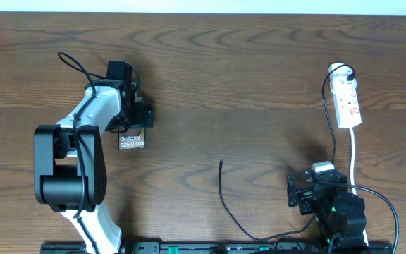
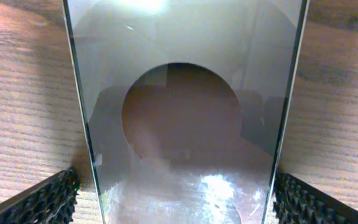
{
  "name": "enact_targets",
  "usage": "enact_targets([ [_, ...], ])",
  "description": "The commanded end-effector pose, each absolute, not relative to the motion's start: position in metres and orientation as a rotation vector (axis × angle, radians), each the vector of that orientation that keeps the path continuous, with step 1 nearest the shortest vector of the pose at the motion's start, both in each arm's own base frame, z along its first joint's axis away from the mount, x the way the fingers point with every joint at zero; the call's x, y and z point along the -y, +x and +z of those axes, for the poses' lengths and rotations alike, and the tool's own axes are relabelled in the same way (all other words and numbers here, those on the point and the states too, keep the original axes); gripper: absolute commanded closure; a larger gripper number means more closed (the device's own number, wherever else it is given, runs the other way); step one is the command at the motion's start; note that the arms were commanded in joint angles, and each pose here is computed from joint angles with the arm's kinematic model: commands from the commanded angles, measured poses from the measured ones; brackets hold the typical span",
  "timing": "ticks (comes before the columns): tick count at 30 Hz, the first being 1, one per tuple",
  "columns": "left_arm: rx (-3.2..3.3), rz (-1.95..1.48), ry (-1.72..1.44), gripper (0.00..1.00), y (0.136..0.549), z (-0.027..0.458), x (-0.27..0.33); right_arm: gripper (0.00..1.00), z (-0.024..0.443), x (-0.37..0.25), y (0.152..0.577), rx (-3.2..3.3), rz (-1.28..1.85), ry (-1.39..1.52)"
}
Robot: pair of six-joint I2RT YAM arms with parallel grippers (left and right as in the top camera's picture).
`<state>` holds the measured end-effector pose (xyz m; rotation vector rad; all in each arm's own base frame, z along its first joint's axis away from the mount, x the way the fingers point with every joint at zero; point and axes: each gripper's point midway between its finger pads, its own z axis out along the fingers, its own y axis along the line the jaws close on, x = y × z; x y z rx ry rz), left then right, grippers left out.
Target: Plug charger to phone and switch on socket
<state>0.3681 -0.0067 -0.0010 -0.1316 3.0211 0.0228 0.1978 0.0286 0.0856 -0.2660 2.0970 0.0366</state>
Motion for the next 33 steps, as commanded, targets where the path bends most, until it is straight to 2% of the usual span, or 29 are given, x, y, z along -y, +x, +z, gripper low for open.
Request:
enact_targets([
  [1,-3.04,0.006,-0.117,0.02,0.3671,-0.0025,0.009,0.01,0.0831,-0.0256,0.1972,-2.105,0.013,-0.27],
  [8,-3.048,0.004,-0.117,0.0,0.365,-0.0027,0.0092,0.01,0.0831,-0.0256,0.1972,-2.105,0.013,-0.271],
  [10,-3.05,-0.038,-0.114,0.04,0.3649,-0.0026,0.014,0.01,0.0831,-0.0256,0.1972,-2.105,0.013,-0.27],
  [21,-3.049,-0.044,-0.114,0.04,0.3651,-0.0026,0.0148,0.01,0.0831,-0.0256,0.1972,-2.105,0.013,-0.27],
  [33,-3.045,-0.045,-0.113,0.17,0.3662,-0.0025,0.0148,0.01,0.0831,-0.0256,0.1972,-2.105,0.013,-0.271],
])
